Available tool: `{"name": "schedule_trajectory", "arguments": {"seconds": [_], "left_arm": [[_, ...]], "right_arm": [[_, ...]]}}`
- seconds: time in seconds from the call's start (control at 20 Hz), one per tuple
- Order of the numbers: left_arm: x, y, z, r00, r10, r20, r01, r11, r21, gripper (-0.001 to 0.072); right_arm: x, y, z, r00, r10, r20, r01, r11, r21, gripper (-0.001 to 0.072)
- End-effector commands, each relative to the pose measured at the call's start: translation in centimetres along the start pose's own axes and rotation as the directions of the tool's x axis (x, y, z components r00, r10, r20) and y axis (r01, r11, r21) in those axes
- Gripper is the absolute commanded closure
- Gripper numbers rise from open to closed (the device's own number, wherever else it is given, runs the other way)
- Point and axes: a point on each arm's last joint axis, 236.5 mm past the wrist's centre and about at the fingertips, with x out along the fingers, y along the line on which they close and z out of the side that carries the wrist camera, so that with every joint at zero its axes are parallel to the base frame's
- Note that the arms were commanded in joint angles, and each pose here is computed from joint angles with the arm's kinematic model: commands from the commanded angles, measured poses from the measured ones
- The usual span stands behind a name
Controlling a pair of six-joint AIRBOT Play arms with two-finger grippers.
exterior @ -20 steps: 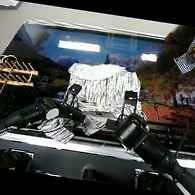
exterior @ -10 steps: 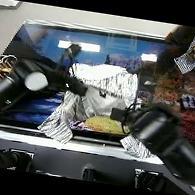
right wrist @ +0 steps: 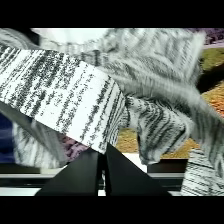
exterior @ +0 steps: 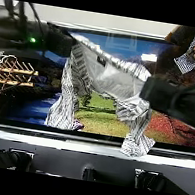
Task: Fold the clothes and pants, and hang the long-sleeved shirts on hangers.
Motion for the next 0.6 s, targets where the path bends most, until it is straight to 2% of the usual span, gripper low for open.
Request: {"name": "schedule_trajectory", "arguments": {"seconds": [0.0, 0.3, 0.55], "left_arm": [[-0.2, -0.8, 1.5, 0.999, -0.031, 0.044, 0.030, 1.000, 0.006, 0.0680], [7.8, -1.5, -1.6, 0.996, -0.048, -0.072, 0.049, 0.999, 0.014, 0.0679], [14.3, -3.1, -4.0, 0.985, -0.121, -0.119, 0.120, 0.993, -0.021, 0.0679]], "right_arm": [[-2.1, 0.6, -0.3, 0.997, 0.065, -0.032, -0.064, 0.998, 0.019, 0.0680], [0.3, -0.7, -2.6, 0.993, -0.046, -0.111, 0.033, 0.992, -0.122, 0.0681], [6.4, -4.2, -8.6, 0.932, -0.259, -0.254, 0.218, 0.959, -0.180, 0.0681]]}}
